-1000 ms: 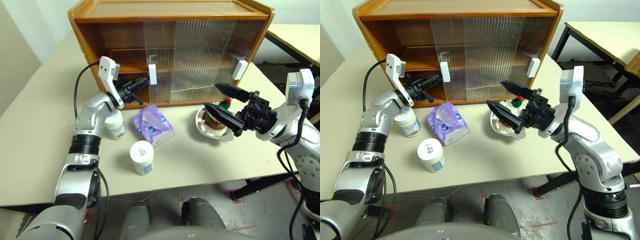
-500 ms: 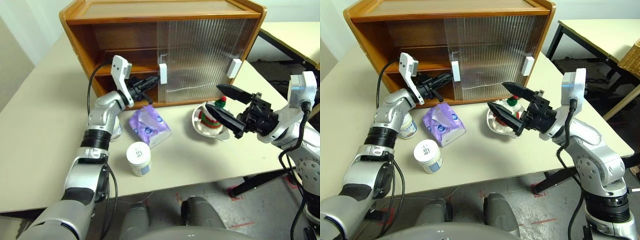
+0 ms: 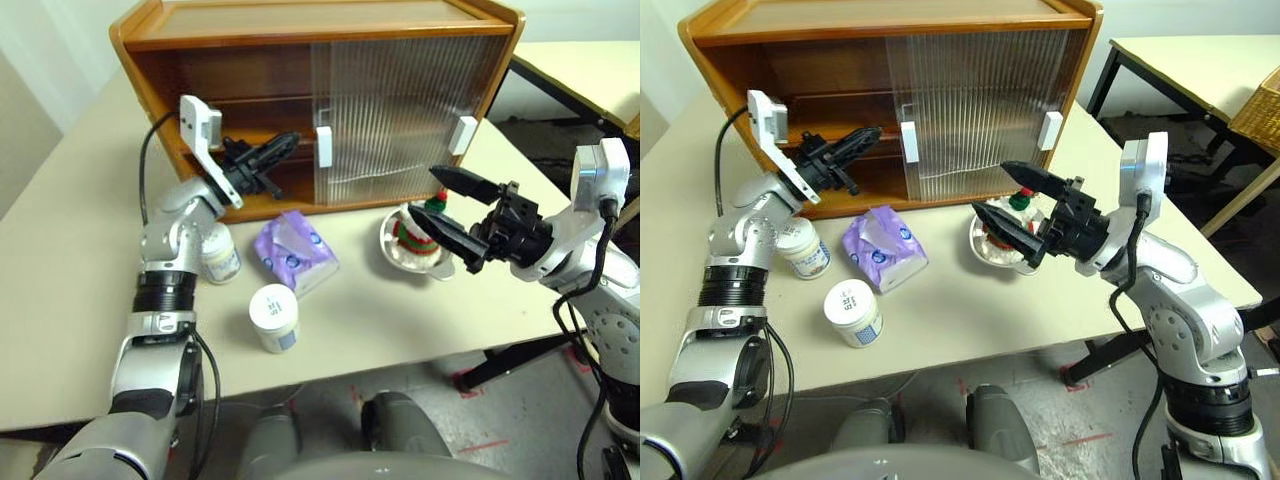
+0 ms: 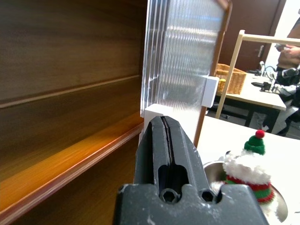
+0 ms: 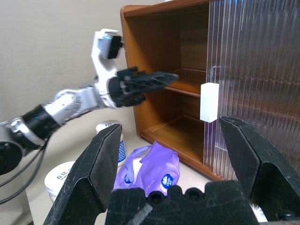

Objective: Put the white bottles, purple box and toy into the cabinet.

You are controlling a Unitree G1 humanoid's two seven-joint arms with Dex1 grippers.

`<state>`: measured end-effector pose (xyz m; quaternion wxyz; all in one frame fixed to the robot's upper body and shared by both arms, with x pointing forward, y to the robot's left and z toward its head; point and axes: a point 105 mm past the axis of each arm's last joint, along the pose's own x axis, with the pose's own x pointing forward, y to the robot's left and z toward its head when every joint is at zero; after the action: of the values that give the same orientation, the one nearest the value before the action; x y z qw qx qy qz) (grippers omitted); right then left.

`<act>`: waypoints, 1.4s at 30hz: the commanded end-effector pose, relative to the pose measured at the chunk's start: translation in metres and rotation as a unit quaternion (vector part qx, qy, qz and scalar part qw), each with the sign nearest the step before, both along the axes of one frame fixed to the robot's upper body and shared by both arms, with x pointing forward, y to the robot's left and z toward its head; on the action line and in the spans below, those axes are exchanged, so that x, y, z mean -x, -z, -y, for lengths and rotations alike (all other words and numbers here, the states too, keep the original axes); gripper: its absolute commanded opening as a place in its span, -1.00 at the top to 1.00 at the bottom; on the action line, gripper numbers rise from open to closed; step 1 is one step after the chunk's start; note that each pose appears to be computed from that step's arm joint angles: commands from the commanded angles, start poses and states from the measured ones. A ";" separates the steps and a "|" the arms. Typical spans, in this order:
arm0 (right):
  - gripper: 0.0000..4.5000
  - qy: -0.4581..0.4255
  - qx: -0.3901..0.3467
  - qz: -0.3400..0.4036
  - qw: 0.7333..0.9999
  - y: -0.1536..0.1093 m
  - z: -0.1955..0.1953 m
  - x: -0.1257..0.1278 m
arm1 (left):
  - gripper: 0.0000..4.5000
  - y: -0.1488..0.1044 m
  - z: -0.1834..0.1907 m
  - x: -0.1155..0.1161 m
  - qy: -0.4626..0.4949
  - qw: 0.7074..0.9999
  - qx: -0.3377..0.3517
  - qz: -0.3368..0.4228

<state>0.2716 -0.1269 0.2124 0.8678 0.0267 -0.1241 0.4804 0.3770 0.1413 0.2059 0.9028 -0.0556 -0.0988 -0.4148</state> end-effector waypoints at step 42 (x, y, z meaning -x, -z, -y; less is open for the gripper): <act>-1.00 -0.056 0.002 0.000 0.998 0.002 -0.014 -0.017 | -0.97 0.127 -0.104 0.098 -0.061 0.989 -0.093 -0.097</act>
<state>0.2907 -0.1131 0.2073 0.8402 0.0402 -0.1174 0.5278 0.2778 0.2490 0.0848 0.9364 -0.0075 0.0184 -0.3503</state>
